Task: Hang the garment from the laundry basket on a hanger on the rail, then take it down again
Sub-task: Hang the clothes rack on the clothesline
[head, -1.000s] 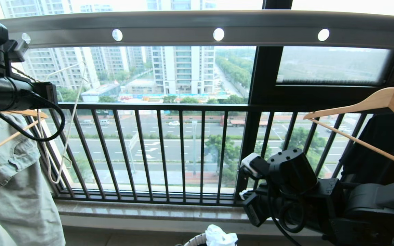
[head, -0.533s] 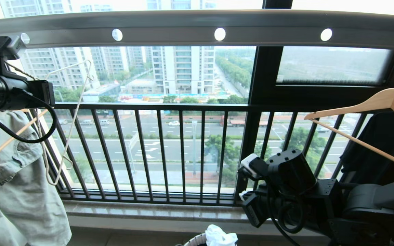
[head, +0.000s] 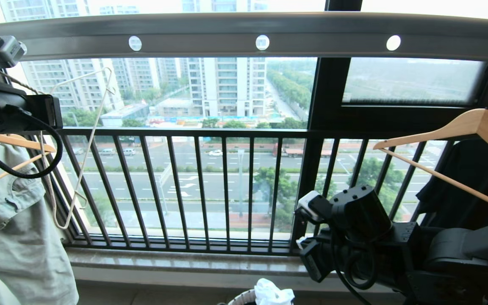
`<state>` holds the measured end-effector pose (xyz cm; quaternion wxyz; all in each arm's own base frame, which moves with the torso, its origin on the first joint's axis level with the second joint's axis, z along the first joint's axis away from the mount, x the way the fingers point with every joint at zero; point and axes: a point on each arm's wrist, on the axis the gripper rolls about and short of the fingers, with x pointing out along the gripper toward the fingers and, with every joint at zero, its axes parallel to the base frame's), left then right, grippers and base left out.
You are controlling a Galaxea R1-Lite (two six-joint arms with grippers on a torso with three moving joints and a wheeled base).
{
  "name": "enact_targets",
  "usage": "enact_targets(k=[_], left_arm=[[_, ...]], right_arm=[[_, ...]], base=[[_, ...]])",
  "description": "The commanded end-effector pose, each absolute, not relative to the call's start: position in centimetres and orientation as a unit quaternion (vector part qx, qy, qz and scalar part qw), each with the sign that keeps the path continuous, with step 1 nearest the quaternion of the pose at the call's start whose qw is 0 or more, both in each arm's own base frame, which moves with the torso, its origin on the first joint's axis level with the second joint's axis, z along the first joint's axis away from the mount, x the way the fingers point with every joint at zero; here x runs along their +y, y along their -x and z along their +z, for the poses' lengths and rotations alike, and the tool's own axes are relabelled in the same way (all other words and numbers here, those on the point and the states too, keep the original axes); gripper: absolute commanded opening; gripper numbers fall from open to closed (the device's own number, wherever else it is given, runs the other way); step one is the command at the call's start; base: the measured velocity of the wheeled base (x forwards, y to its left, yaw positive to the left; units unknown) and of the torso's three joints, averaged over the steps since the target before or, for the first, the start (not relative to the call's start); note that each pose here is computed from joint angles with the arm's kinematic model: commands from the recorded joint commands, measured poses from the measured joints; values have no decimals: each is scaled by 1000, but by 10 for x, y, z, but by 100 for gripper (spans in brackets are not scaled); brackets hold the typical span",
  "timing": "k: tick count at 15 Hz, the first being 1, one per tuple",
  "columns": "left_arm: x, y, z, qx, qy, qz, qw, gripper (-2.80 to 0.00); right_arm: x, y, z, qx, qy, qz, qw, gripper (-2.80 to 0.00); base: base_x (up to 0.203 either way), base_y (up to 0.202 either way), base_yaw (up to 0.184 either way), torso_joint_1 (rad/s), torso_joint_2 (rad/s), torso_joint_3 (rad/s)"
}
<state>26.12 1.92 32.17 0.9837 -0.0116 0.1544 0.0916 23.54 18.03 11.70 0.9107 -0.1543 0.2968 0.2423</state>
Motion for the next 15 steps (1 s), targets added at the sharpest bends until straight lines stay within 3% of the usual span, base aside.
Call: enact_targets(k=[1, 15], left_arm=[[23, -266, 321, 152, 14, 99, 983, -280], [28, -269, 321, 143, 7, 134, 981, -280]], right_arm=[[181, -236, 115, 299, 156, 243, 910, -280], [182, -237, 110, 305, 158, 242, 907, -280]], base=[[0, 0, 0, 0, 0, 0], [0, 0, 0, 0, 0, 0]])
